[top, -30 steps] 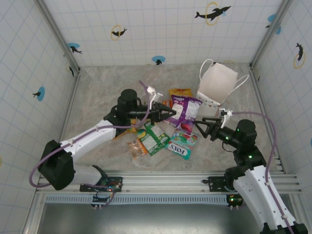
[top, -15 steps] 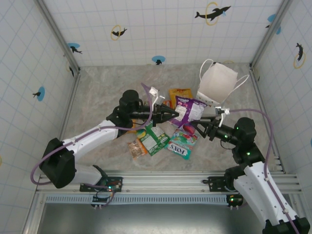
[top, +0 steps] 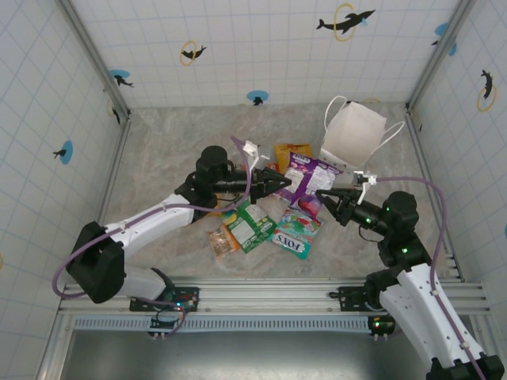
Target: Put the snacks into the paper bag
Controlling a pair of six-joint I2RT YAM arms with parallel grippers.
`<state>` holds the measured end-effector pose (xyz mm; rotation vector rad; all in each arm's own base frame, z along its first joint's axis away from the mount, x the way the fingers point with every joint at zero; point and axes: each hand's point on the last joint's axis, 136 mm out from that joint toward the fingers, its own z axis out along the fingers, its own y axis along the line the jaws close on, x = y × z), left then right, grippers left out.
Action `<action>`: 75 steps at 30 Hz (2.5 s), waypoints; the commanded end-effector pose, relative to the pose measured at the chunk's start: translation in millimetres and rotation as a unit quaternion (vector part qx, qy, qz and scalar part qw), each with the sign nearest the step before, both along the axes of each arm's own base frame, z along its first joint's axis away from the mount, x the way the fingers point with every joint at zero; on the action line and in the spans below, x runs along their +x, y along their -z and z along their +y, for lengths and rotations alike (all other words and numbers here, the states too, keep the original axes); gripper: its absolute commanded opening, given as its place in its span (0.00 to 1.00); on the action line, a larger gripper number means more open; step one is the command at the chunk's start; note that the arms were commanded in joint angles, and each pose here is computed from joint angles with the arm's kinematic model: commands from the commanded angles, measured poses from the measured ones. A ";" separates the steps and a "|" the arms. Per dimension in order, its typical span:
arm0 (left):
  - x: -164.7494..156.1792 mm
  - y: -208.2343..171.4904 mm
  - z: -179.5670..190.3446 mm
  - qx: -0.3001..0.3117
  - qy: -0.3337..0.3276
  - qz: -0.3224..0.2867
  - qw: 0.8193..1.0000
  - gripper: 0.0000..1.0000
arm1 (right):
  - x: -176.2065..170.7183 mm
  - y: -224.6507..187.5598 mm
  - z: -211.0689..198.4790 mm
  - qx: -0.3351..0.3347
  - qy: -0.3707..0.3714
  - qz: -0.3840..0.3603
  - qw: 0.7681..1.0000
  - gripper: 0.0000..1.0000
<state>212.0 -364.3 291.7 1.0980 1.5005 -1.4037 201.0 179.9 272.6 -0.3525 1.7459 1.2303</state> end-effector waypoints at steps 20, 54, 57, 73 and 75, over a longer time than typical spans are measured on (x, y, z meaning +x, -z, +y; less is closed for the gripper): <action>30.3 -12.4 -0.9 0.012 -0.085 -0.003 0.996 0.48 | 5.5 -52.7 -10.3 -0.008 0.045 -0.090 0.995 0.00; 94.0 11.7 41.3 0.068 -0.323 0.057 0.942 0.92 | 74.7 -154.8 -118.3 -0.034 0.412 -0.109 0.904 0.00; 99.1 13.1 45.2 0.069 -0.340 0.060 0.936 0.92 | 85.9 -146.7 -127.7 -0.044 0.444 -0.089 0.890 0.00; 108.0 33.9 40.6 0.116 -0.350 0.104 0.924 0.89 | 143.3 -103.9 -123.1 -0.110 0.456 -0.045 0.882 0.06; 105.2 38.8 39.0 0.123 -0.342 0.112 0.925 0.89 | 145.9 -99.3 -123.6 -0.110 0.453 -0.038 0.884 0.17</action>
